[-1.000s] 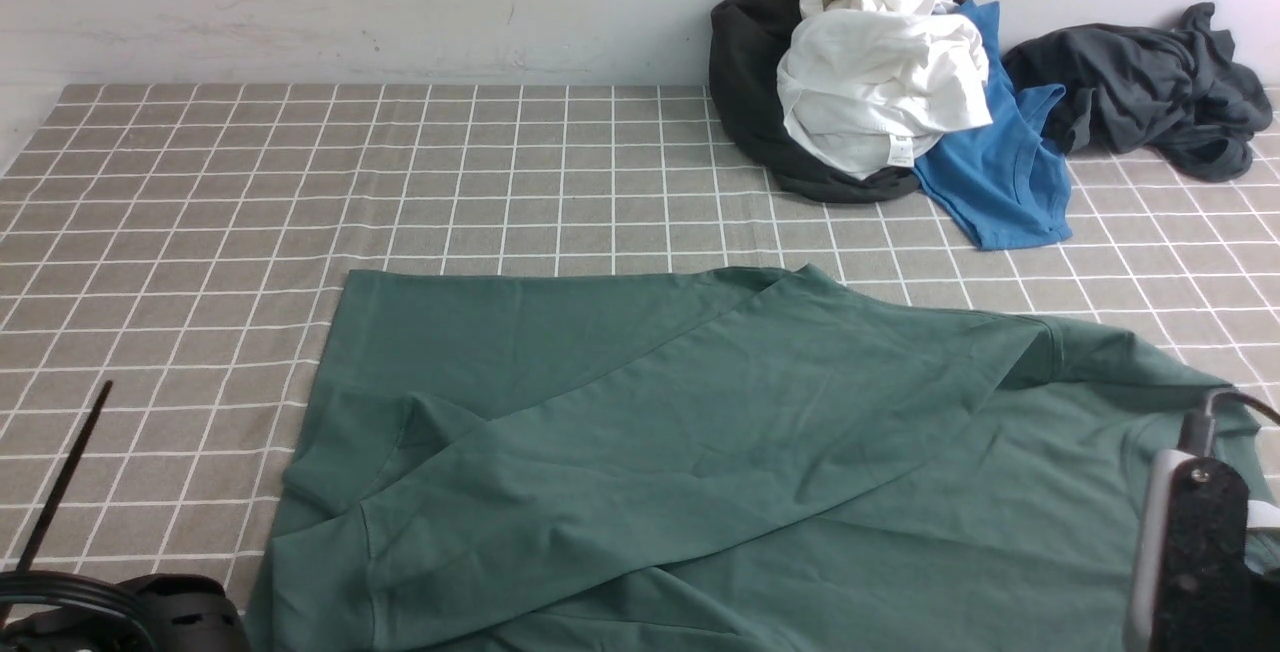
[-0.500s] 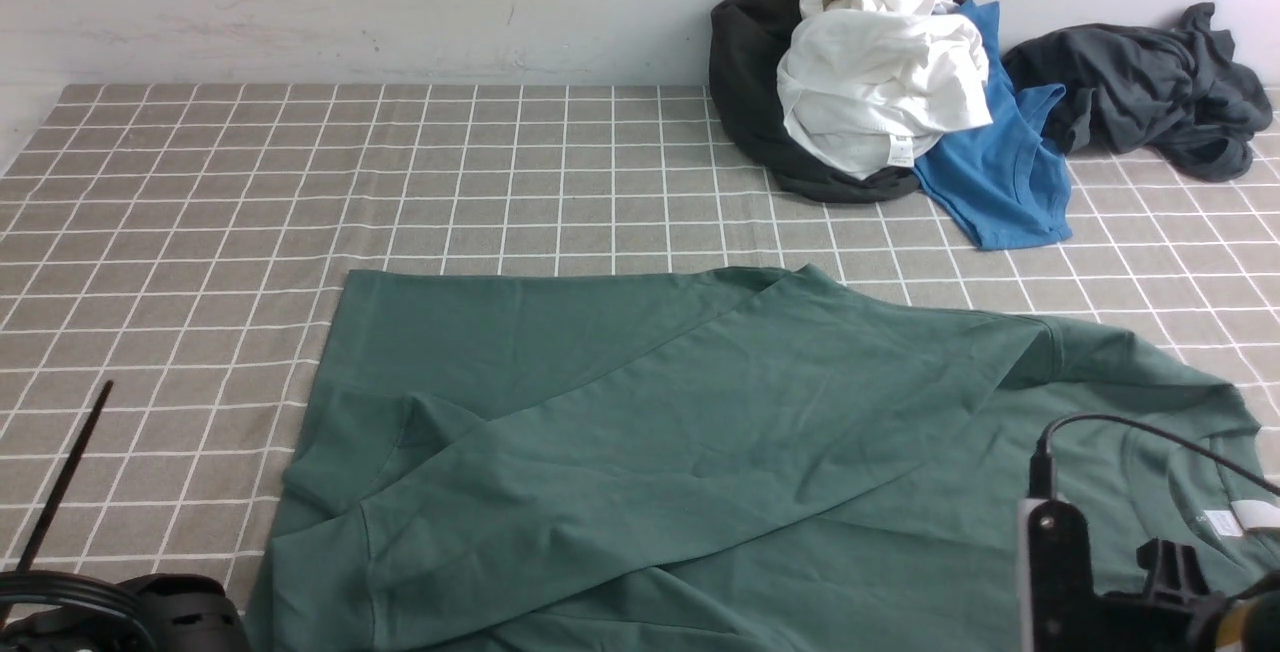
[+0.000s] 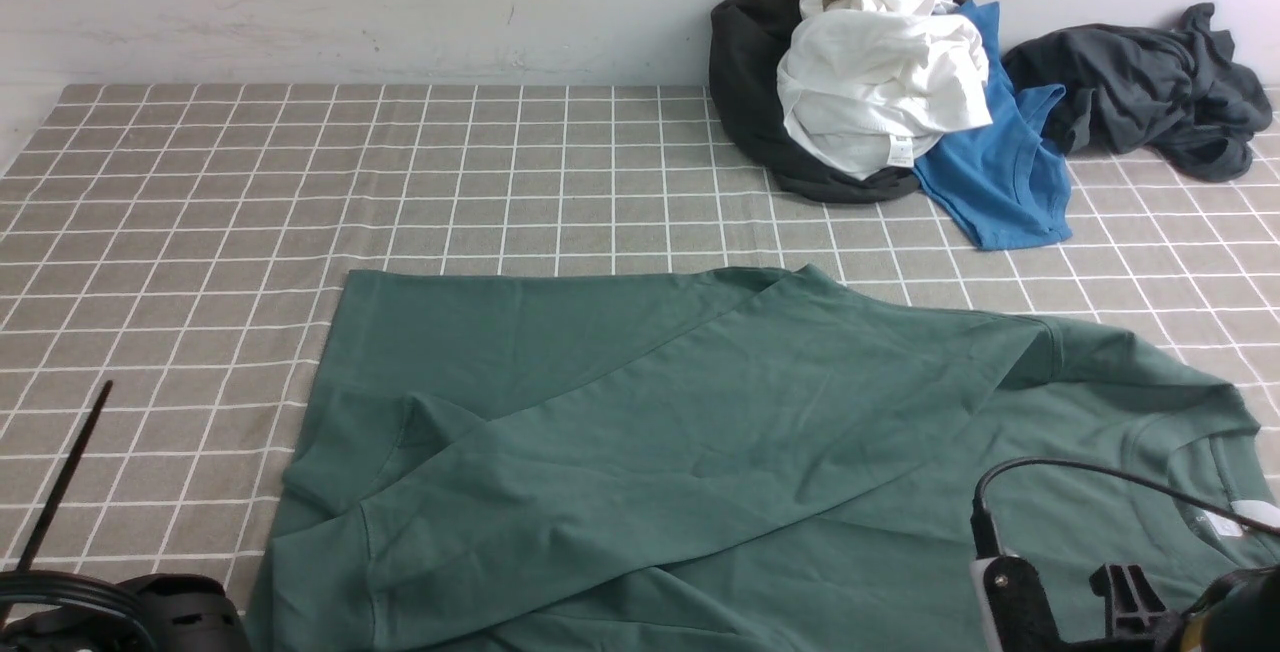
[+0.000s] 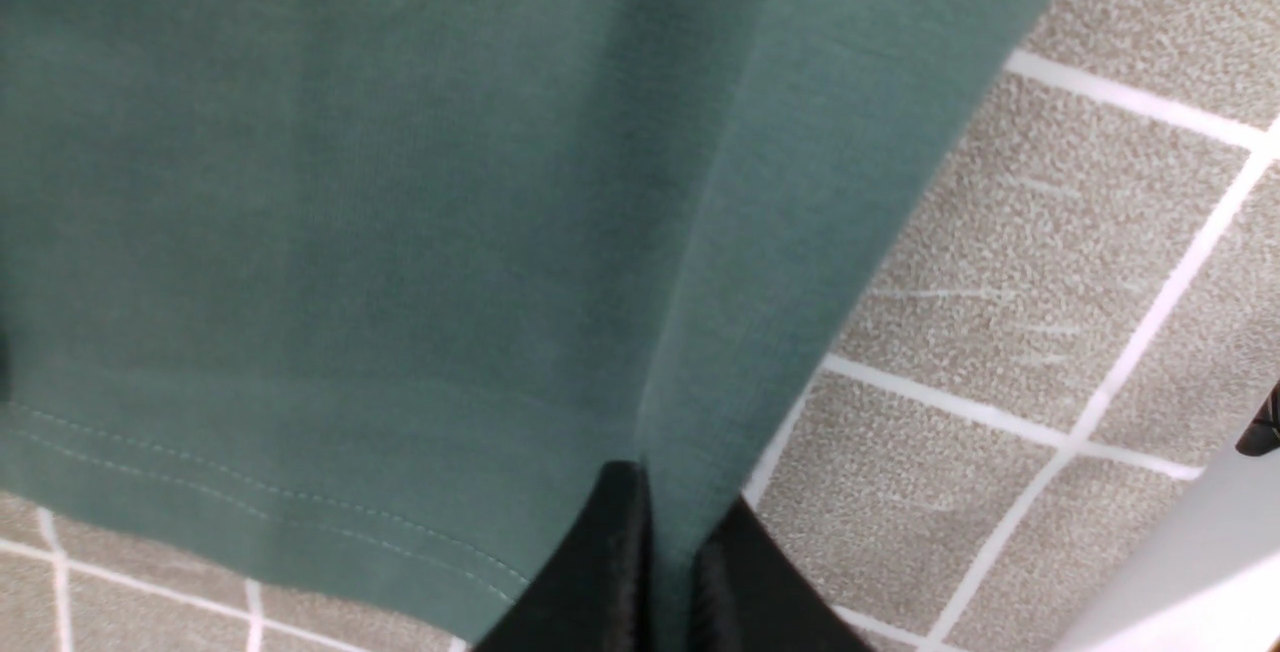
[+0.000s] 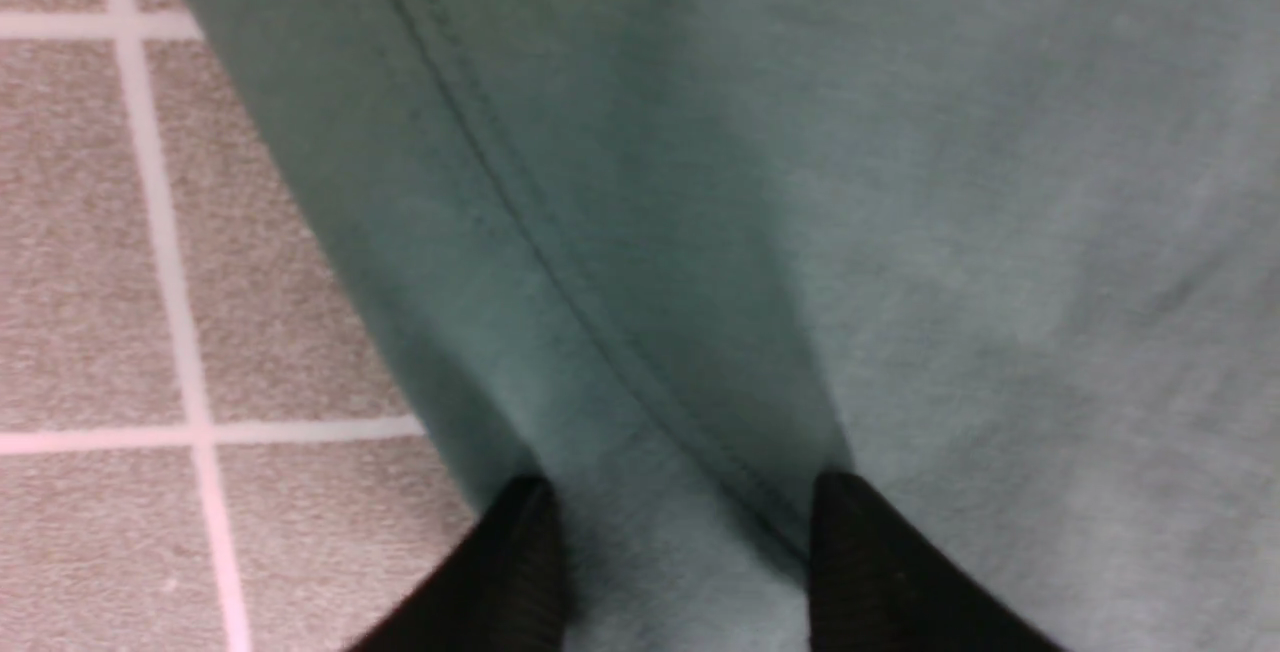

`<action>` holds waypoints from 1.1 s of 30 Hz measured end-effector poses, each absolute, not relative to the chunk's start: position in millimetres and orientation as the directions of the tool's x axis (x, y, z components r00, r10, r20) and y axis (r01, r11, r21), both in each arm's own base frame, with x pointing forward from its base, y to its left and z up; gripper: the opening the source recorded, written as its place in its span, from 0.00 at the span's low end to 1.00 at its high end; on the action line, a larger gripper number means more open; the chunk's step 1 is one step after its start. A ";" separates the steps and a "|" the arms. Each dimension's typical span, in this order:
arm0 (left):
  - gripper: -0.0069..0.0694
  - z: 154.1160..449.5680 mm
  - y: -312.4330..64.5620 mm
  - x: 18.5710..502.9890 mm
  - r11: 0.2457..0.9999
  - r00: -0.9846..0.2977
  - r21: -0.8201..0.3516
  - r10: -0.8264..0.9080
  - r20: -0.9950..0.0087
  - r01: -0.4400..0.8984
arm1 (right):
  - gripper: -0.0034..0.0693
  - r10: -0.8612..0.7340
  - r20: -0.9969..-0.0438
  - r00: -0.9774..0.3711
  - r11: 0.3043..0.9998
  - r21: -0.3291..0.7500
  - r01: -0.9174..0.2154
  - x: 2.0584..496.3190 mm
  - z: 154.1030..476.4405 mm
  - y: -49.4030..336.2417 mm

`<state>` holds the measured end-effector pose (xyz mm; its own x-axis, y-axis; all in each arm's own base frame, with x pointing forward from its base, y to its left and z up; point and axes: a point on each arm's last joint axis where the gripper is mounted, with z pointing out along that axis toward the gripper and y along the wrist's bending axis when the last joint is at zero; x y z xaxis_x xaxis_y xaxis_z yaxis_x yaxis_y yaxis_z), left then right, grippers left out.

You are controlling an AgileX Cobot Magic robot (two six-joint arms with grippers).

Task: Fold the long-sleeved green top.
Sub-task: Use both arms simultaneously to clamp the lower edge of the clothing fabric, then use both arms to drag the lower edge of the fabric forward and fold it over the upper edge

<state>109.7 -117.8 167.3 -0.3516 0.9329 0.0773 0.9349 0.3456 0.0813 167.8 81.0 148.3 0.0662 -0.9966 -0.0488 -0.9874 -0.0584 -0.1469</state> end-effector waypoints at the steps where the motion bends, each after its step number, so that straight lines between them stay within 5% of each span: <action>1: 0.09 167.3 -117.8 109.7 0.346 -0.352 0.081 0.933 0.077 0.935 | 0.41 -0.997 -0.048 0.066 -0.059 -0.145 -0.988 167.6 148.3 80.9; 5: 0.09 167.3 -117.8 109.7 0.346 -0.352 0.081 0.933 0.077 0.935 | 0.11 -0.997 -0.044 0.067 -0.061 -0.137 -0.989 166.9 148.0 80.9; 8: 0.10 169.9 -118.8 110.8 0.346 -0.352 0.082 0.932 0.082 0.935 | 0.05 -0.997 -0.048 0.065 -0.057 -0.145 -0.988 167.1 148.5 81.0; 15: 0.10 197.8 -126.2 125.7 0.342 -0.356 0.125 0.928 0.114 0.931 | 0.04 -0.996 -0.084 0.008 0.011 -0.219 -0.976 176.1 169.7 84.4; 26: 0.11 260.9 -98.7 211.5 0.585 -0.582 0.213 0.809 -0.081 0.783 | 0.04 -0.949 -0.238 -0.206 0.277 -0.318 -0.907 250.9 250.2 92.5; 33: 0.11 278.8 -85.6 282.0 0.695 -0.675 0.200 0.719 -0.167 0.691 | 0.04 -0.893 -0.309 -0.328 0.419 -0.304 -0.855 319.1 263.8 78.2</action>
